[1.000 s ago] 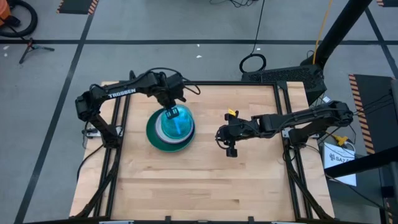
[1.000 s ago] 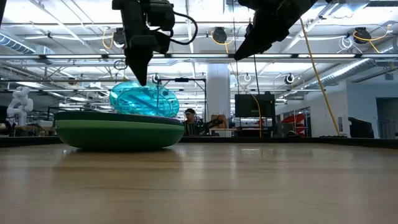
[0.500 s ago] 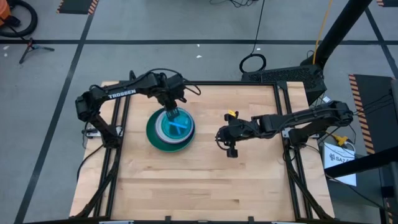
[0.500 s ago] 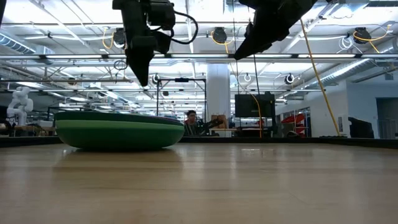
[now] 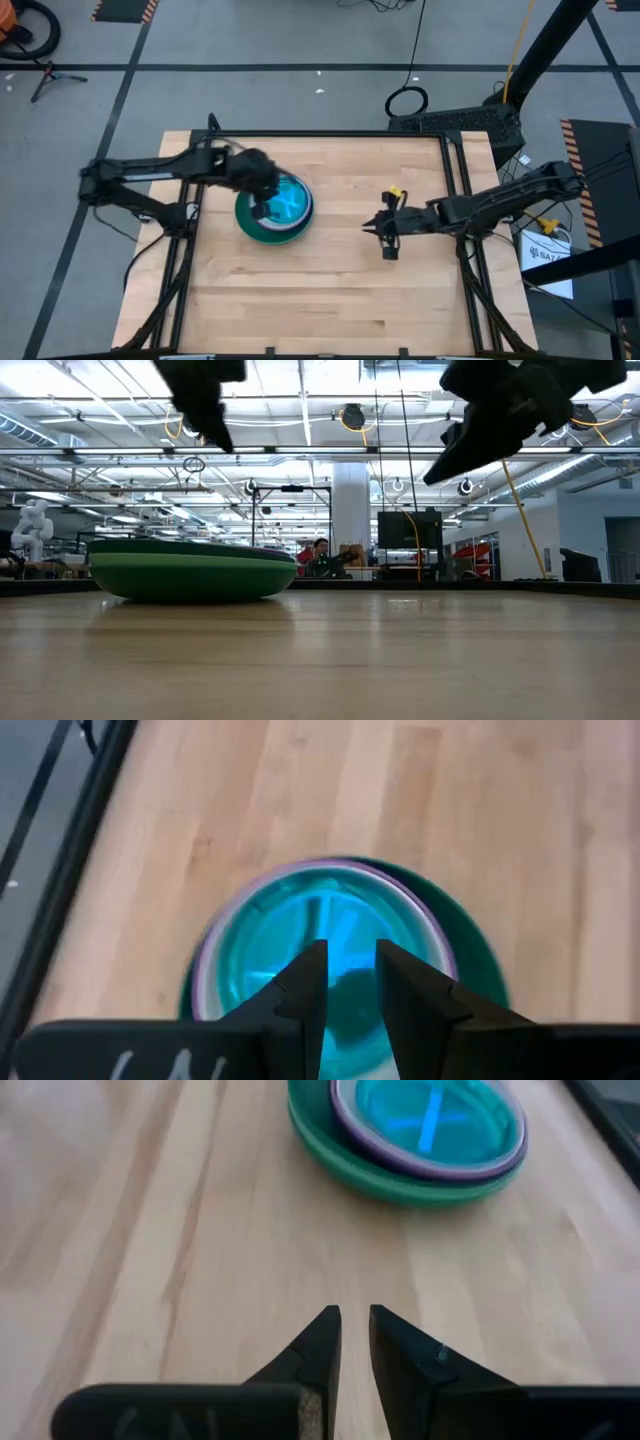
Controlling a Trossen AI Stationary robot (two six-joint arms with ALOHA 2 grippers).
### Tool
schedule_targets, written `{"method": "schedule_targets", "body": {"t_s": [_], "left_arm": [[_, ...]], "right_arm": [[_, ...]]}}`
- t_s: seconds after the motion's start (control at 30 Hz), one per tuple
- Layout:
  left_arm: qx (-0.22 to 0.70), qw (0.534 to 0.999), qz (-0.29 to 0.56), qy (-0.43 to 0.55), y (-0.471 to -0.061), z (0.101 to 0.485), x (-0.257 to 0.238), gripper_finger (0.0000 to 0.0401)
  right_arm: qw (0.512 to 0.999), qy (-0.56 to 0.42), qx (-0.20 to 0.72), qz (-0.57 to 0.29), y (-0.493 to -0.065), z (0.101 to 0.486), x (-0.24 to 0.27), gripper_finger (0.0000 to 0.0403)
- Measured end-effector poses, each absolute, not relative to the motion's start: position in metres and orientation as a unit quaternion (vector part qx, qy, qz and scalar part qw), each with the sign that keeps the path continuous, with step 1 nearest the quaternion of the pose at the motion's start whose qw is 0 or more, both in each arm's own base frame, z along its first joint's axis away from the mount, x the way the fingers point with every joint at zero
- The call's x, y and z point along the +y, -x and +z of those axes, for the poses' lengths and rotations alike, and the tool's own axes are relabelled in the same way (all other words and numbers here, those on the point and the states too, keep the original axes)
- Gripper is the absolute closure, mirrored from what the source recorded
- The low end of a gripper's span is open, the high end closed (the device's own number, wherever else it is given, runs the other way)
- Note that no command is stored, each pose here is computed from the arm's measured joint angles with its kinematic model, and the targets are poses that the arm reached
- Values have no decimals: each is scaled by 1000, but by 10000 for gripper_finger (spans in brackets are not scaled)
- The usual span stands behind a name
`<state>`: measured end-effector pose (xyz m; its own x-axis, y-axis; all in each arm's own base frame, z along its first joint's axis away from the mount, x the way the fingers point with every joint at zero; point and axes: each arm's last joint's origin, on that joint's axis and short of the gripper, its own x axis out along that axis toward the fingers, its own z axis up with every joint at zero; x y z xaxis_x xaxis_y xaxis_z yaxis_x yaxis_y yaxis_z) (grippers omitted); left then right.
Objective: Stack plastic plates
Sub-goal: Return to Home Position
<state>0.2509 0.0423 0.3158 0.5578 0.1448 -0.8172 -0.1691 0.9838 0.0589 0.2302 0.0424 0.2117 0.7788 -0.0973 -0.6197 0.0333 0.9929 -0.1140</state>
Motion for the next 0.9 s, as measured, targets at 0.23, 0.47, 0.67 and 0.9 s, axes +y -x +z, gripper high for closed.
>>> {"method": "schedule_targets", "body": {"t_s": [0.23,0.47,0.67,0.9], "left_arm": [[372,926,67,9,-197,305,19,308],[290,956,44,-16,-164,288,10,308],[255,965,52,-16,-141,269,11,308],[177,981,76,-4,-115,249,14,308]], "right_arm": [[965,37,258,-30,-210,212,38,353],[975,70,210,-19,-195,225,35,353],[981,94,169,-16,-172,229,29,353],[989,85,114,-33,-139,214,21,353]]}}
